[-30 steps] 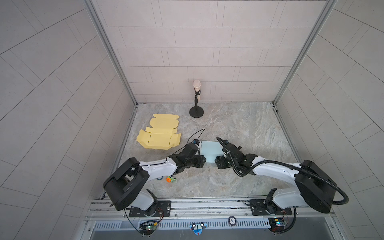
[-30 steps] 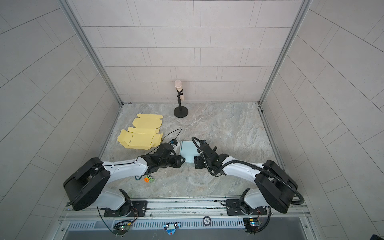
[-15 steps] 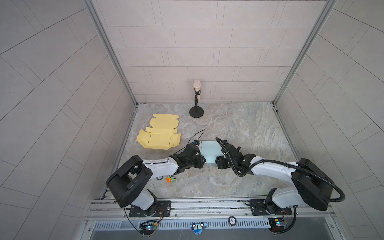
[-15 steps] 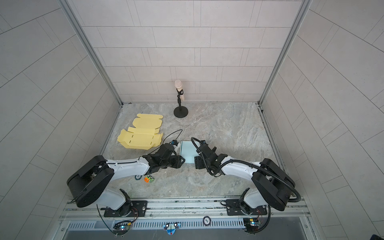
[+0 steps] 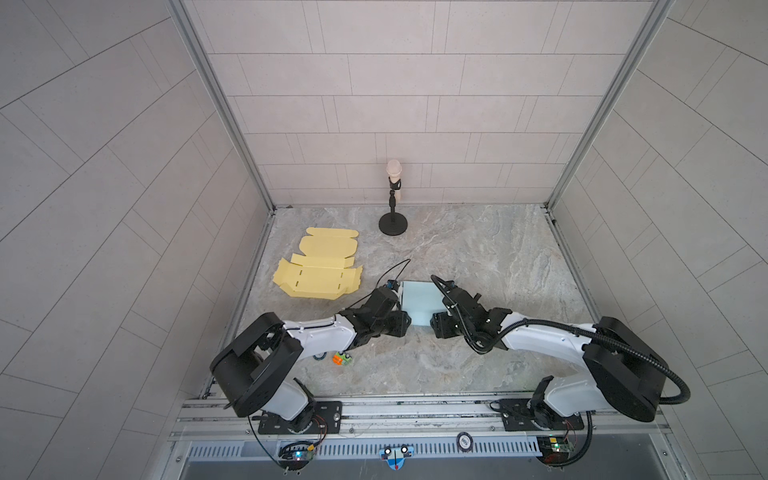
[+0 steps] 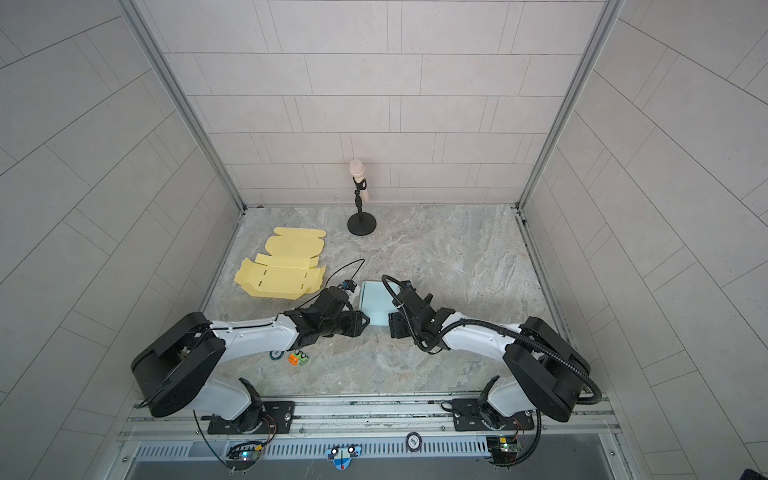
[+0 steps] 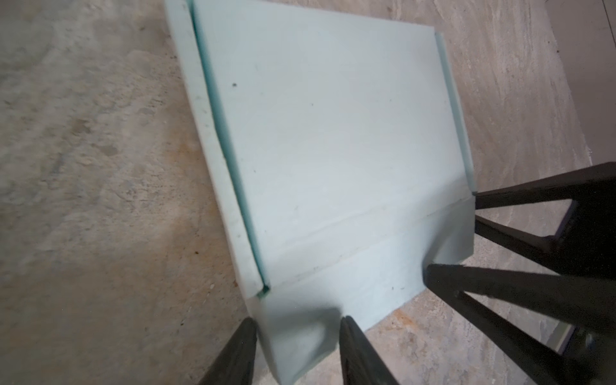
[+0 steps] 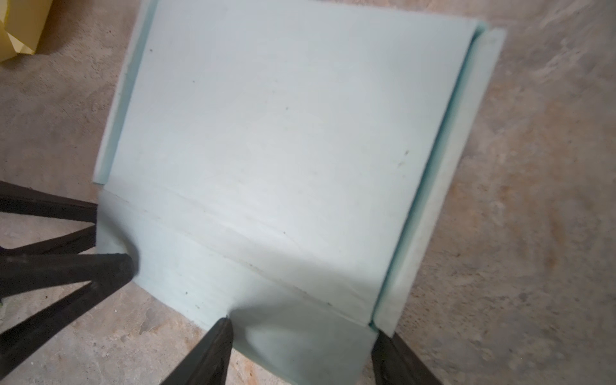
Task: Fold the paper box
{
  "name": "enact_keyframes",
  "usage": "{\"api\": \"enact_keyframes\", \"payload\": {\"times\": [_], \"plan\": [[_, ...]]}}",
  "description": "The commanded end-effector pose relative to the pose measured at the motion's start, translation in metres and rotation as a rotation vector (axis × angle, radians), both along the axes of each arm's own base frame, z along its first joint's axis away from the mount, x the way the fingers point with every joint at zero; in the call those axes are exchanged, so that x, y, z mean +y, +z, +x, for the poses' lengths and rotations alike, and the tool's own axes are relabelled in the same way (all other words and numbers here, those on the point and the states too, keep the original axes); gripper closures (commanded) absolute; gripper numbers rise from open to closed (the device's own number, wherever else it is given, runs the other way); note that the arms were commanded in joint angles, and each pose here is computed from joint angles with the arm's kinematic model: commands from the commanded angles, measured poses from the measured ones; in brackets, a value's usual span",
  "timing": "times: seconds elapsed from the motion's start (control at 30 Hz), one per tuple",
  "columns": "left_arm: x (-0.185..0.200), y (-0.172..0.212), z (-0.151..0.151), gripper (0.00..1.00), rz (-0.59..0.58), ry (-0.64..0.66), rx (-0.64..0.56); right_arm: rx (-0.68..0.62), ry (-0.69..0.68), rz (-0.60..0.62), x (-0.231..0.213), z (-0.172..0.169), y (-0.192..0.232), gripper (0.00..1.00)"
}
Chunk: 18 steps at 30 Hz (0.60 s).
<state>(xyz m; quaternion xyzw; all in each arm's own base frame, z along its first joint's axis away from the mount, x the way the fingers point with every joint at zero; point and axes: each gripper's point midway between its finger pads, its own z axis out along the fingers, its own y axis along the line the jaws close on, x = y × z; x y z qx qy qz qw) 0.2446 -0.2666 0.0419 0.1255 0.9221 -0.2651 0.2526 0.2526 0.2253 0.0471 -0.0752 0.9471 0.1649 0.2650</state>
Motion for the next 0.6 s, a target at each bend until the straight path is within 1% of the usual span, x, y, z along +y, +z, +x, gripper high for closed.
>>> {"api": "enact_keyframes", "payload": {"times": [0.0, 0.3, 0.57], "plan": [[0.003, 0.008, 0.0, 0.54, 0.016, -0.005, -0.031, -0.024, -0.001, 0.01, 0.001, 0.001, 0.01, 0.31], [0.003, 0.005, 0.001, 0.58, 0.025, -0.005, -0.03, -0.019, -0.002, 0.008, 0.002, 0.001, 0.008, 0.31], [0.007, -0.004, 0.002, 0.61, 0.057, 0.005, -0.026, -0.003, -0.004, -0.008, 0.001, 0.0, -0.002, 0.32]]}}
